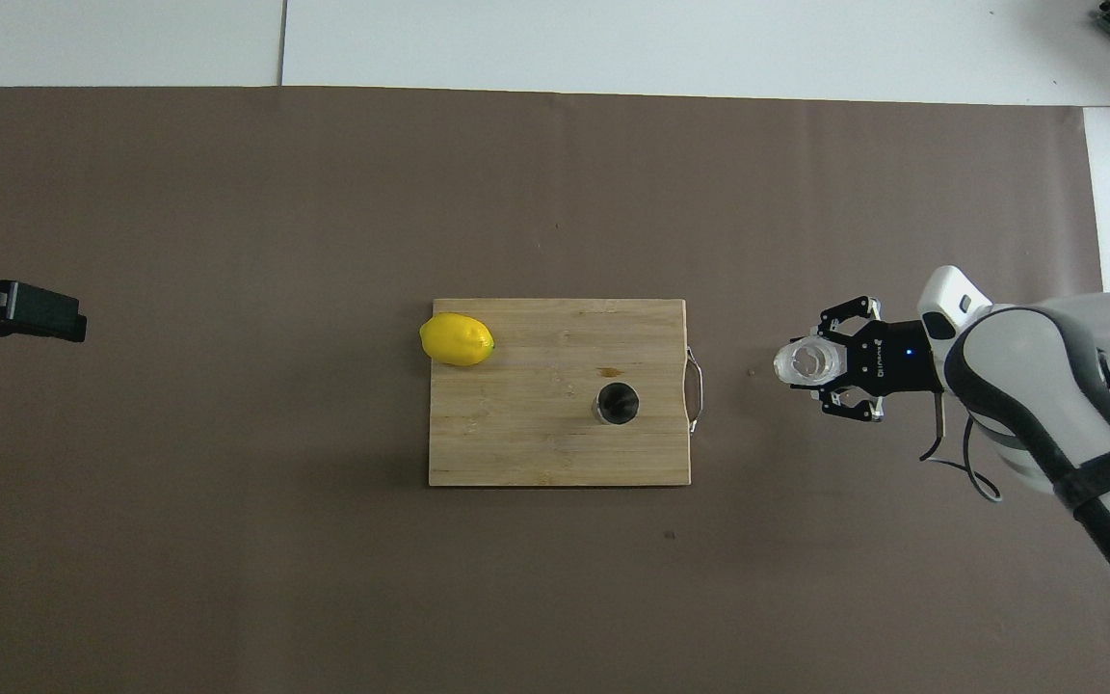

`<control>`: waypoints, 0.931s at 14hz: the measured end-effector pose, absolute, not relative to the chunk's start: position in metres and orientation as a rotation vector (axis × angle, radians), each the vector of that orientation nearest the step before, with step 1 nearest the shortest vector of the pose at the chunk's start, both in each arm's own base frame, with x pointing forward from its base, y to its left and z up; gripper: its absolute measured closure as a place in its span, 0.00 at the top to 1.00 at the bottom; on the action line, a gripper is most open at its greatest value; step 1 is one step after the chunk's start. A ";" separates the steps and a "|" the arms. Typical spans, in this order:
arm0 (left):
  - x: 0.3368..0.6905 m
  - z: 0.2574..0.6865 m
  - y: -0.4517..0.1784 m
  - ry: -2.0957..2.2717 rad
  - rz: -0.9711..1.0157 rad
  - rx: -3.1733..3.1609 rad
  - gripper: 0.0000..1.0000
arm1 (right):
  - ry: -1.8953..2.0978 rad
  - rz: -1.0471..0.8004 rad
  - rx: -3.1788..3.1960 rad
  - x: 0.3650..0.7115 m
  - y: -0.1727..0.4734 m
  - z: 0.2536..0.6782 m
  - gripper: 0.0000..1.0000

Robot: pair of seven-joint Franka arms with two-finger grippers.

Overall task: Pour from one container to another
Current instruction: 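Lift the white cup with the right gripper over the metal cup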

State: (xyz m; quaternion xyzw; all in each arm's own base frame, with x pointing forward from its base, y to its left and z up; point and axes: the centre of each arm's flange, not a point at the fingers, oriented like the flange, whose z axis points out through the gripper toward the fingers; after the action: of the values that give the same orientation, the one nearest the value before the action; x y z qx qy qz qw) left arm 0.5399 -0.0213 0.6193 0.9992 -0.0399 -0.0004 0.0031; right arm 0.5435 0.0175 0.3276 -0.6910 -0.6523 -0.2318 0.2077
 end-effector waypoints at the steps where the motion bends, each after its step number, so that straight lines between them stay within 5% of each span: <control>1: 0.540 0.619 -0.021 -0.125 -0.001 3.133 1.00 | -1.811 -0.633 -1.940 0.544 0.027 0.333 0.52; 13: 0.540 0.619 -0.021 -0.125 -0.001 3.133 1.00 | -1.896 -0.366 -2.156 0.547 0.166 0.400 0.52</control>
State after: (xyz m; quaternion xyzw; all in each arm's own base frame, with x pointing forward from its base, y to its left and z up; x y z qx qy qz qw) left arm 0.5399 -0.0213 0.6193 0.9992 -0.0399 -0.0004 0.0031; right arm 0.5466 0.1664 0.4001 -0.7392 -0.6502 -0.1255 0.1232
